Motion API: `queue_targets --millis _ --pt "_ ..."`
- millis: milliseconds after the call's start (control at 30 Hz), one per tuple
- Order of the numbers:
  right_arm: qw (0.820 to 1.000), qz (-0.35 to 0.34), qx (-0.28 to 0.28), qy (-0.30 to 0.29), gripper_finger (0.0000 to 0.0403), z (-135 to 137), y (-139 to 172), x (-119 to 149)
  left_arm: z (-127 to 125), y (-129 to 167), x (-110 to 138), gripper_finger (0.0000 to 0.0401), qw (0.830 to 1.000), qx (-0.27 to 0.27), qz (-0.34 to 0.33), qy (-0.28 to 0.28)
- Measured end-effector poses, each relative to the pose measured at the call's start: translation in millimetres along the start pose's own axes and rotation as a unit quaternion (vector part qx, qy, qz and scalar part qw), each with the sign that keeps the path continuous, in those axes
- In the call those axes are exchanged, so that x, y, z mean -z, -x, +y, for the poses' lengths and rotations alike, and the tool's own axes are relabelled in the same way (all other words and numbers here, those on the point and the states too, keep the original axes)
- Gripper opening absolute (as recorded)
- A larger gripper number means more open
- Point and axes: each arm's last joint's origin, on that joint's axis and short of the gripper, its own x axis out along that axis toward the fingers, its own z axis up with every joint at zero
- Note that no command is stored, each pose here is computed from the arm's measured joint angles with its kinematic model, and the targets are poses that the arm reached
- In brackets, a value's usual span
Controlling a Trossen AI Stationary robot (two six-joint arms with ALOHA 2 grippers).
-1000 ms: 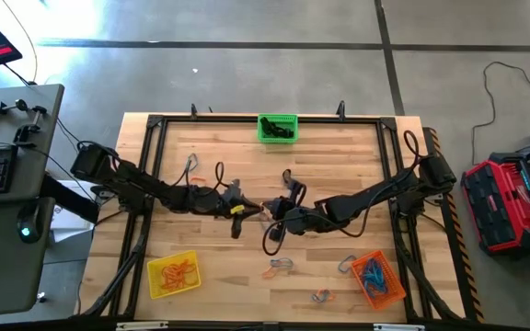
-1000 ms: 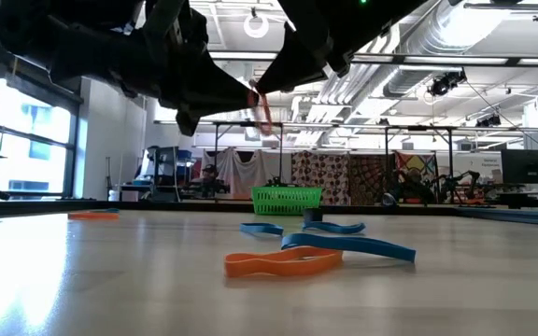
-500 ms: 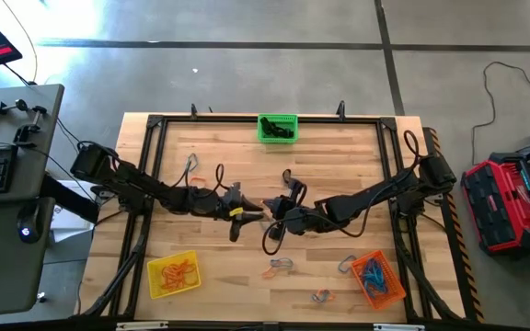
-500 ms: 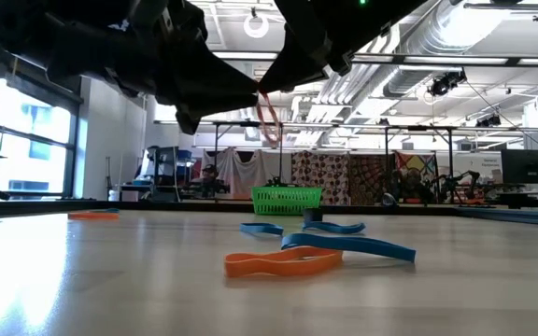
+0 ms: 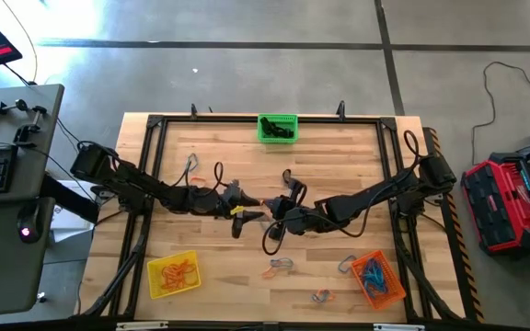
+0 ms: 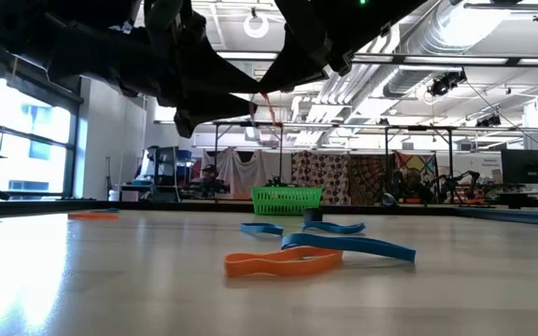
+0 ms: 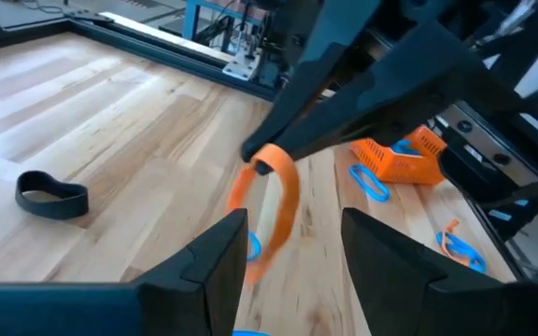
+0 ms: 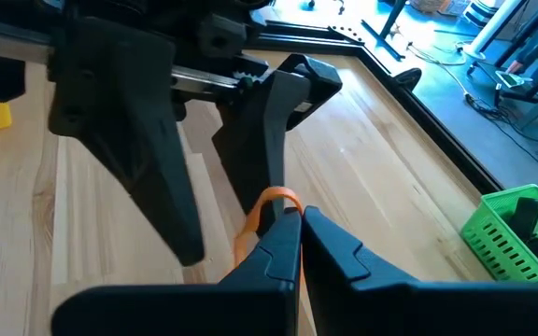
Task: Sort rubber bands into baskets
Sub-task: Put the orange rubber band into the yellow bin
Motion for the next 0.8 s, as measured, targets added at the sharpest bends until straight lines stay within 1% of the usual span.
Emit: queue_targets --millis 167,300,467,533,600,667,800 --pt "1.0 0.0 0.0 0.0 0.0 0 0 0 1 -1 -1 0.0168 1.0 -0.001 -0.001 0.0" --pt "1.0 0.0 0.0 0.0 0.0 0 0 0 -3 -4 -8 0.0168 1.0 0.009 -0.01 -0.005" --pt "1.0 -0.001 0.0 0.0 0.0 0 0 0 1 -8 -12 0.0167 1.0 -0.005 -0.003 0.0" --pt "1.0 -0.001 -0.001 0.0 0.0 1 0 0 3 -8 -11 0.0159 1.0 -0.012 0.008 0.001" --pt "1.0 -0.001 -0.001 0.0 0.0 1 0 0 4 -8 -9 0.0141 1.0 -0.014 0.015 0.0" --pt "1.0 -0.001 -0.001 0.0 0.0 1 0 0 4 -8 -9 0.0114 1.0 -0.013 0.016 -0.002" --pt "1.0 -0.001 0.0 -0.003 0.0 1 0 0 3 -7 -9 0.0039 1.0 -0.007 0.02 -0.018"
